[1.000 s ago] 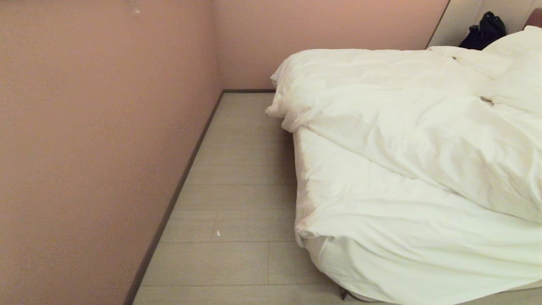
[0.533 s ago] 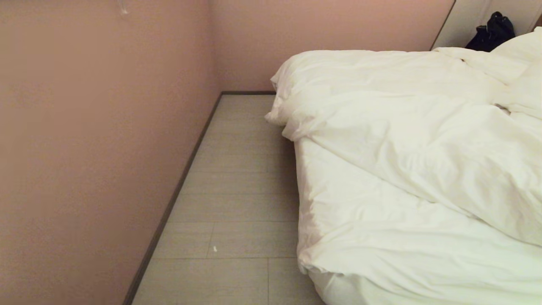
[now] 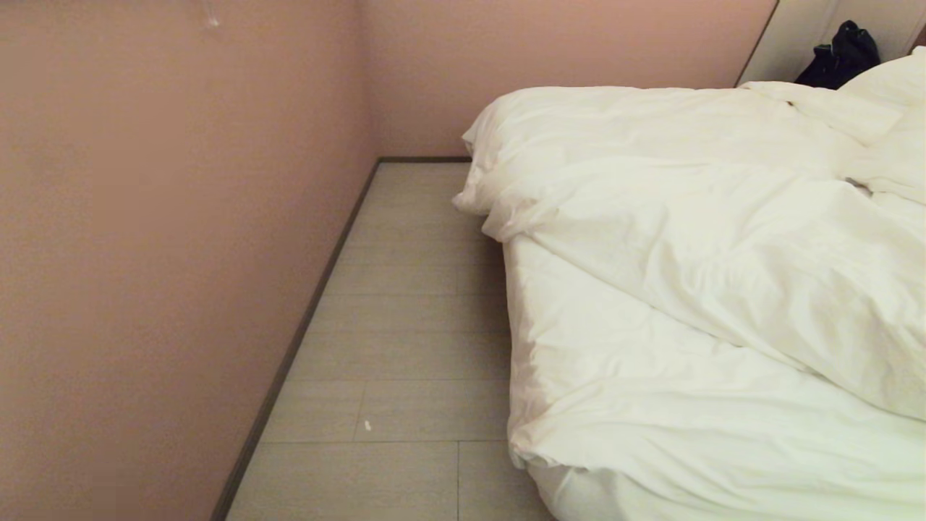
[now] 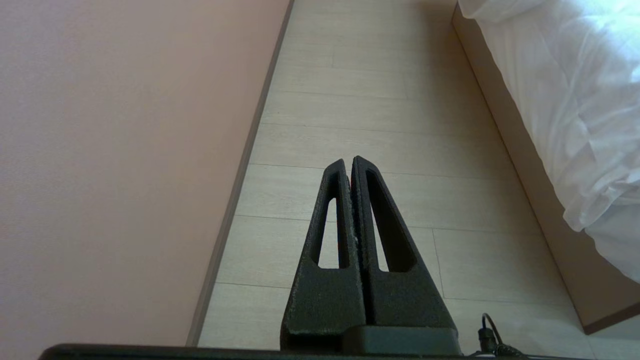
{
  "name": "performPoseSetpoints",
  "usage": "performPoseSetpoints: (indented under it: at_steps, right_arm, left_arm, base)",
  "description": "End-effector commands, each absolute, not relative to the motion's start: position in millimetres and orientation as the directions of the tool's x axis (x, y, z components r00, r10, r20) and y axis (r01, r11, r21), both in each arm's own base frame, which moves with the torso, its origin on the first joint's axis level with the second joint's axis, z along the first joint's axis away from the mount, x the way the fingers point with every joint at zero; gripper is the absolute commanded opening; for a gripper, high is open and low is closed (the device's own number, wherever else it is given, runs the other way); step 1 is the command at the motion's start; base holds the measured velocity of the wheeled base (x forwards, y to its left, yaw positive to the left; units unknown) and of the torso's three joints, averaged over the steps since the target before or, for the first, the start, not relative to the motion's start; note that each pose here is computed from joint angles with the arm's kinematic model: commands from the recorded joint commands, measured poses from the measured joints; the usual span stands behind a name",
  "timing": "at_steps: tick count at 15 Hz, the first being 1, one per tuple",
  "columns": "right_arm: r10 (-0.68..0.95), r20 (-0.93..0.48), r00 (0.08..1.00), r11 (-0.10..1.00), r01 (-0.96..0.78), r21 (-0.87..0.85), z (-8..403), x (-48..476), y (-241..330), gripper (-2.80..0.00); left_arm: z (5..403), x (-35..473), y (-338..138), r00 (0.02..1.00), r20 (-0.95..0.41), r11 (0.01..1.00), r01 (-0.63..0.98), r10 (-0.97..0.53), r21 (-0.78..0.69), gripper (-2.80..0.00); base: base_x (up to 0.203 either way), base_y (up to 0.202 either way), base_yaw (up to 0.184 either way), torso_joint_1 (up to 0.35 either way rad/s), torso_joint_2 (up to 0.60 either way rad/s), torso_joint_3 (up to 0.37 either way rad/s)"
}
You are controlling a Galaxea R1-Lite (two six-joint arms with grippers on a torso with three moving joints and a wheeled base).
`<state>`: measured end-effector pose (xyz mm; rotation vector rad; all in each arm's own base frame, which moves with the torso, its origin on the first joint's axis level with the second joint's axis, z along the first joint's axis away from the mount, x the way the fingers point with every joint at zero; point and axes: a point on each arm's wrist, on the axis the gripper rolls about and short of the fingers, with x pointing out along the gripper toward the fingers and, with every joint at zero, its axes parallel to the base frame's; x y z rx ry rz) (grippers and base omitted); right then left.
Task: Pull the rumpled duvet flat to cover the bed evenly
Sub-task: Hold the folded corner of the quilt
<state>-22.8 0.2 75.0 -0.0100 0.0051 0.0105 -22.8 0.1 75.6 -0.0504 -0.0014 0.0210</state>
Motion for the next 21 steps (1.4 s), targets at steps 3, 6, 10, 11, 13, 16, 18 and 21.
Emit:
performPoseSetpoints:
  at_steps: [3,6,10,11,13,16,18,21]
  right_arm:
    - [0.011,-0.005,1.0,1.0,-0.011,-0.011,75.0,-22.8,0.2,-2.8]
    - [0.011,-0.005,1.0,1.0,-0.011,-0.011,75.0,-22.8,0.2,-2.8]
    - [0.011,-0.005,1.0,1.0,-0.011,-0.011,75.0,-22.8,0.2,-2.8]
    - [0.011,-0.005,1.0,1.0,-0.011,-0.011,75.0,-22.8,0.2,-2.8]
    - [0.011,-0.005,1.0,1.0,-0.011,-0.011,75.0,-22.8,0.2,-2.8]
    - [0.011,-0.005,1.0,1.0,-0.011,-0.011,75.0,-22.8,0.2,-2.8]
    - [0.011,-0.005,1.0,1.0,-0.011,-0.011,75.0,-22.8,0.2,-2.8]
    - [0.011,-0.005,1.0,1.0,-0.011,-0.011,75.0,-22.8,0.2,-2.8]
  left_arm:
    - [75.6,-22.8,0.1,1.0,0.002,0.998,-0.021,0.021,-0.052,-2.8]
    - [75.6,-22.8,0.1,1.0,0.002,0.998,-0.021,0.021,-0.054,-2.8]
    - [75.8,-22.8,0.1,1.0,0.003,0.998,-0.021,0.021,-0.052,-2.8]
    - [75.8,-22.8,0.1,1.0,0.003,0.998,-0.021,0.021,-0.051,-2.8]
    - [75.6,-22.8,0.1,1.0,0.002,0.998,-0.021,0.021,-0.051,-2.8]
    - [75.6,-22.8,0.1,1.0,0.002,0.998,-0.021,0.021,-0.052,-2.8]
    - [75.6,-22.8,0.1,1.0,0.002,0.998,-0.021,0.021,-0.052,-2.8]
    - [75.6,-22.8,0.1,1.0,0.002,0.998,-0.021,0.021,-0.052,-2.8]
  base:
    - [0.0,0.0,0.0,0.0,0.0,0.0]
    - [0.0,0.0,0.0,0.0,0.0,0.0]
    - [0.0,0.0,0.0,0.0,0.0,0.0]
    - [0.0,0.0,0.0,0.0,0.0,0.0]
    - [0.0,0.0,0.0,0.0,0.0,0.0]
    - [0.0,0.0,0.0,0.0,0.0,0.0]
    - [0.0,0.0,0.0,0.0,0.0,0.0]
    - [0.0,0.0,0.0,0.0,0.0,0.0]
